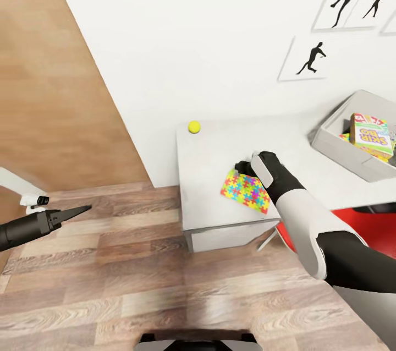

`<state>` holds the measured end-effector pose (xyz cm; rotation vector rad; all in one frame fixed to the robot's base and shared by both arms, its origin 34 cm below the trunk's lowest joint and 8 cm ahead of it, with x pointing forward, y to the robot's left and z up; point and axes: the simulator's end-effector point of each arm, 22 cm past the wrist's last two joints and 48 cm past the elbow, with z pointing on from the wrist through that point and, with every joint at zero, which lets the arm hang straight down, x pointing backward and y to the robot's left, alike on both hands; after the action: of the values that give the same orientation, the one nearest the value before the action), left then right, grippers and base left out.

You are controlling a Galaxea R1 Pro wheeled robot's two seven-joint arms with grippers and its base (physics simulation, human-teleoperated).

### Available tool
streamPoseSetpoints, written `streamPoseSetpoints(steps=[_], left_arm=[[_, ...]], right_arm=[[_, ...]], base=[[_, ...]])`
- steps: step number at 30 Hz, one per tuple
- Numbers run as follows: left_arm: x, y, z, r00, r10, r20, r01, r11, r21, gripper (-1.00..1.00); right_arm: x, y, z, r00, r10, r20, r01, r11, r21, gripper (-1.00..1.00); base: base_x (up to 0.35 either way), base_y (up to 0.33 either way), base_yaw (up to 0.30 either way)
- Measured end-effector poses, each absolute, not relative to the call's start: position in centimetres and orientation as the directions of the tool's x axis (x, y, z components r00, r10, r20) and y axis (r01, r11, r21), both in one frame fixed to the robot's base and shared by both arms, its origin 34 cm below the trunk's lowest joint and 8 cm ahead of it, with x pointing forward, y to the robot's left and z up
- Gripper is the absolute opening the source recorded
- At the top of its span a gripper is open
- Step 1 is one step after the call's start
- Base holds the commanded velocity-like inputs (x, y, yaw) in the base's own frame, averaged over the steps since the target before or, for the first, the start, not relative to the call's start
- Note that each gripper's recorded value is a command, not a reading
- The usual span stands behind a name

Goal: Put all the toys in the child's room - the three board games (two on the bed and one on the table), the two jigsaw puzzles on the table, and the tennis ball on the table - inside the toy box on the table in the child's room.

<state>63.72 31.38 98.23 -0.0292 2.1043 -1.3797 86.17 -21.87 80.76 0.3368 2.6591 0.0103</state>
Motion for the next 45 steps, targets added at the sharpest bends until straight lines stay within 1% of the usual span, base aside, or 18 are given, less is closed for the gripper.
streamPoseSetpoints(steps=[9, 29, 45], left_arm=[[63.71, 31.38, 98.22, -0.811, -0.338, -0.478, 0.303, 0.456, -0.837, 1.00], [63.70, 31.38, 98.25, -0.810, -0.339, -0.478, 0.304, 0.455, -0.837, 1.00], [63.70, 31.37, 98.26, -0.810, -0.339, -0.478, 0.304, 0.455, -0.837, 1.00]], right_arm=[[86.19, -21.86, 80.81, -0.865, 0.238, -0.441, 0.234, 0.970, 0.064, 1.00], [86.29, -22.11, 80.94, -0.866, 0.220, -0.450, 0.225, 0.973, 0.044, 1.00], [86.28, -22.14, 80.94, -0.866, 0.220, -0.450, 0.225, 0.973, 0.044, 1.00]], base=[[-0.156, 0.085, 0.000], [-0.044, 0.010, 0.000], [-0.115, 0.042, 0.000]])
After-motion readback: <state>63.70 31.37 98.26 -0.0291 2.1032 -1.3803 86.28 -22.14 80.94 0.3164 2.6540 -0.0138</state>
